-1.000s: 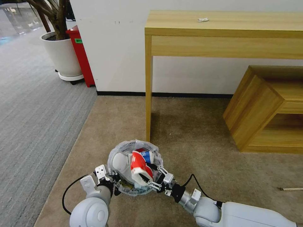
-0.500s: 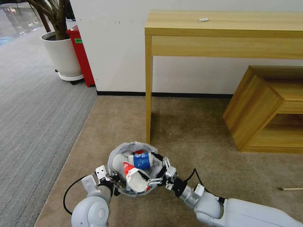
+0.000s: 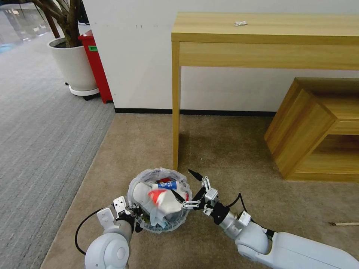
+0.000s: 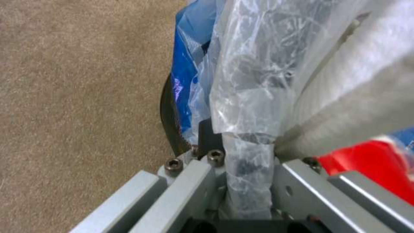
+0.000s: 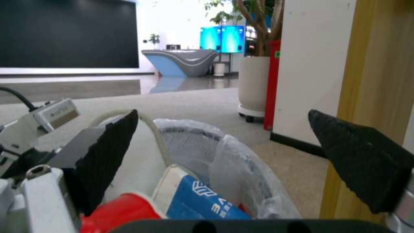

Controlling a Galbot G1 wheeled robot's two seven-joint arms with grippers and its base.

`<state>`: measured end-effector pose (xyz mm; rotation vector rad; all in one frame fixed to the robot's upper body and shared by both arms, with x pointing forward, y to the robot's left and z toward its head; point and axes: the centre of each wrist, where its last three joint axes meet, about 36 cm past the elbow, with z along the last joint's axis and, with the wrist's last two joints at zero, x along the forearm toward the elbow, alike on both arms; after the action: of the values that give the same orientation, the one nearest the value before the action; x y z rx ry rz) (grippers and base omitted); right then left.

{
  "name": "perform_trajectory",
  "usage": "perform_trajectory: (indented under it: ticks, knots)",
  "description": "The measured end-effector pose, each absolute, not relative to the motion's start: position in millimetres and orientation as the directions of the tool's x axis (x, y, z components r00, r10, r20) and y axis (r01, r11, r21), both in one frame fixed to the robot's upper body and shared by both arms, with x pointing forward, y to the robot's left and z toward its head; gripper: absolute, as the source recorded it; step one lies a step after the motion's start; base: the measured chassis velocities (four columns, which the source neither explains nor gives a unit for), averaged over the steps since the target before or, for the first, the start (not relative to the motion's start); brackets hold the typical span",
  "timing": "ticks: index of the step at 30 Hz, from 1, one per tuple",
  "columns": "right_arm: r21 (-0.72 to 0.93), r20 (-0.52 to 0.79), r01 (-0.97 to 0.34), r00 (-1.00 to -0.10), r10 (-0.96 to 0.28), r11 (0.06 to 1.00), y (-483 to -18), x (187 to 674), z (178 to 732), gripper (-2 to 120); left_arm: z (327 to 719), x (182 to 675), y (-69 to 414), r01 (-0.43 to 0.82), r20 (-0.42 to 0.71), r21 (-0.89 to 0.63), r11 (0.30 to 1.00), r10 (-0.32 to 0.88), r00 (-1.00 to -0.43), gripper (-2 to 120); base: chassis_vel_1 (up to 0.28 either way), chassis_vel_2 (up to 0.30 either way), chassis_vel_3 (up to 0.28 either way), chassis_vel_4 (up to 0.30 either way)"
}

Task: Pick up the trash bin and place the garbage on the floor into it.

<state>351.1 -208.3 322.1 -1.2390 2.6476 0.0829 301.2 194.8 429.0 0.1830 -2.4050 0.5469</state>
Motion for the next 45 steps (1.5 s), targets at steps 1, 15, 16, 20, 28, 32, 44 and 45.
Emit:
perform_trajectory:
  ticks: [1, 15, 16, 20, 28, 32, 44, 45]
  knots:
    - [-0.042, -0.217, -0.764, -0.622, -0.753, 0.644, -209, 351, 321, 100, 429, 301, 195, -0.266, 0.633, -0.338, 0.903, 0.008, -0.774, 0, 0.0, 0.0, 0.0, 0.0]
    - [-0.043, -0.225, -0.755, -0.631, -0.742, 0.655, -203, 354, 318, 100, 429, 301, 196, -0.268, 0.63, -0.342, 0.901, 0.009, -0.776, 0, 0.0, 0.0, 0.0, 0.0]
    - [-0.043, -0.225, -0.755, -0.631, -0.742, 0.655, -203, 354, 318, 100, 429, 301, 196, -0.268, 0.63, -0.342, 0.901, 0.009, -0.776, 0, 0.0, 0.0, 0.0, 0.0]
    - [-0.026, -0.259, -0.72, -0.666, -0.7, 0.694, -205, 360, 332, 100, 424, 303, 195, -0.27, 0.64, -0.338, 0.901, 0.009, -0.769, 0, 0.0, 0.0, 0.0, 0.0]
    - [-0.019, -0.276, -0.602, -0.764, -0.583, 0.798, -233, 361, 347, 100, 423, 304, 196, -0.272, 0.64, -0.337, 0.901, 0.007, -0.768, 0, 0.0, 0.0, 0.0, 0.0]
    - [-0.003, -0.266, -0.466, -0.852, -0.45, 0.885, -236, 362, 347, 100, 425, 303, 196, -0.271, 0.638, -0.338, 0.901, 0.007, -0.77, 0, 0.0, 0.0, 0.0, 0.0]
    - [-0.21, -0.339, -0.119, -0.922, -0.187, 0.97, -320, 367, 317, 100, 432, 301, 197, -0.265, 0.621, -0.357, 0.895, 0.016, -0.784, 0, 0.0, 0.0, 0.0, 0.0]
    - [-0.21, -0.339, -0.119, -0.922, -0.187, 0.97, -320, 367, 317, 100, 432, 301, 197, -0.265, 0.621, -0.357, 0.895, 0.016, -0.784, 0, 0.0, 0.0, 0.0, 0.0]
